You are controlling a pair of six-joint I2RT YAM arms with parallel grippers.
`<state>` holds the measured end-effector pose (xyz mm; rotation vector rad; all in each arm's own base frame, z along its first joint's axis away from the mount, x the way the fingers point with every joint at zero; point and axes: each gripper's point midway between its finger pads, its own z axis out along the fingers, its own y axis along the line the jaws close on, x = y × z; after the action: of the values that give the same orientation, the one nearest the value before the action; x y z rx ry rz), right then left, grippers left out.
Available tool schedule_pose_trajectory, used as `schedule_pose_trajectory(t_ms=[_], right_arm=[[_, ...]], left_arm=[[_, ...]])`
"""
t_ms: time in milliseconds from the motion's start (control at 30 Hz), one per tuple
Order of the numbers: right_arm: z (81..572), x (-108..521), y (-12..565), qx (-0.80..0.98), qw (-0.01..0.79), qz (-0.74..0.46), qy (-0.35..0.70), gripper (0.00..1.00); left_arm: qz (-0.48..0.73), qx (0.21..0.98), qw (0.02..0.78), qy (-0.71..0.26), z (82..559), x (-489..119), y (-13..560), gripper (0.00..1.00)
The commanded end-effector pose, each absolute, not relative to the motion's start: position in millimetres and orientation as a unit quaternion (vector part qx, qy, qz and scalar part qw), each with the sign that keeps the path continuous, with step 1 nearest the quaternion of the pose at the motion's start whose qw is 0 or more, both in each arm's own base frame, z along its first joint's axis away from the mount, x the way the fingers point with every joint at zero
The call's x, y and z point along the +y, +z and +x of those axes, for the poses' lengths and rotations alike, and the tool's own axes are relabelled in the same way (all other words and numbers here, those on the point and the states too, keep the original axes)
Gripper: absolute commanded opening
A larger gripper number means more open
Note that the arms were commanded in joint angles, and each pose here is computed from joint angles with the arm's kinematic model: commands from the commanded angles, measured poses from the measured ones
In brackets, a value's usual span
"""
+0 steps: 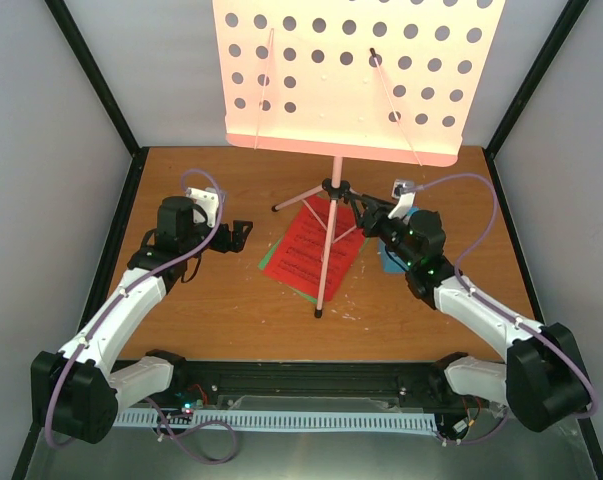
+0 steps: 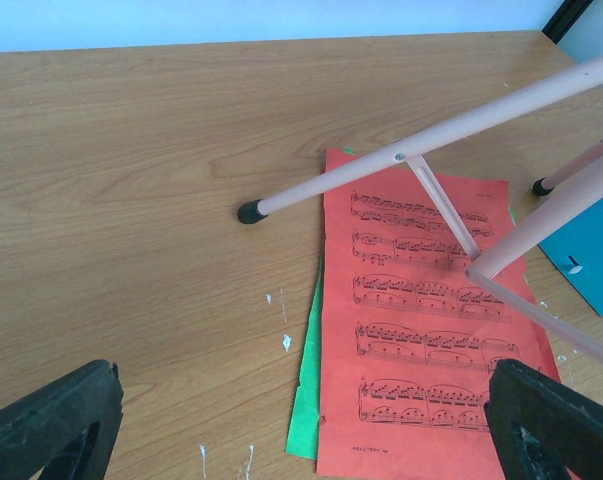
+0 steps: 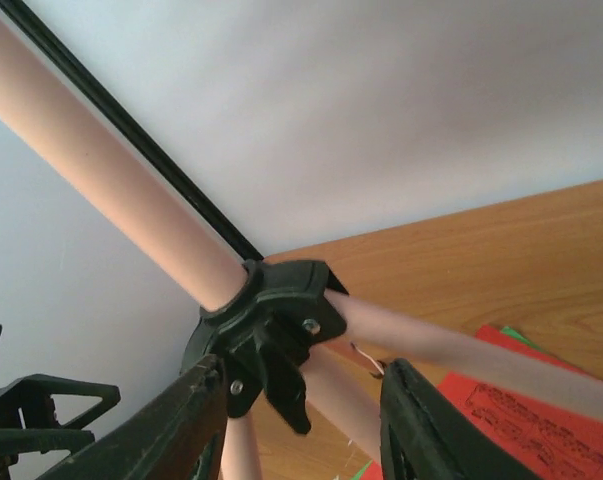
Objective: Pack up the instrument practice props
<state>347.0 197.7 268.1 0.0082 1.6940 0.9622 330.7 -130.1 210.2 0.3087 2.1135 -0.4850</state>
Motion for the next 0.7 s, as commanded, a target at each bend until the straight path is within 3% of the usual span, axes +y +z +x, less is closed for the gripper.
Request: schedule_pose_trajectory(t_ms=[0,367,667], right_arm=[[354,206,282,0.706,0.553,-0.016,0.442,0.39],[359,232,283,0.707,0.52,-0.084,0.471,0.21],[350,227,269,0.711,0.526,-0.091,0.458,0.27]], left_arm=[[0.137,0.845,0.479,-0.194,333,-130,229,0.99],[0.137,0.846,0.477,-0.193,334,-130,228,0.99],[0.138,0.847,0.475,-0.195,334,-131,226,1.0]])
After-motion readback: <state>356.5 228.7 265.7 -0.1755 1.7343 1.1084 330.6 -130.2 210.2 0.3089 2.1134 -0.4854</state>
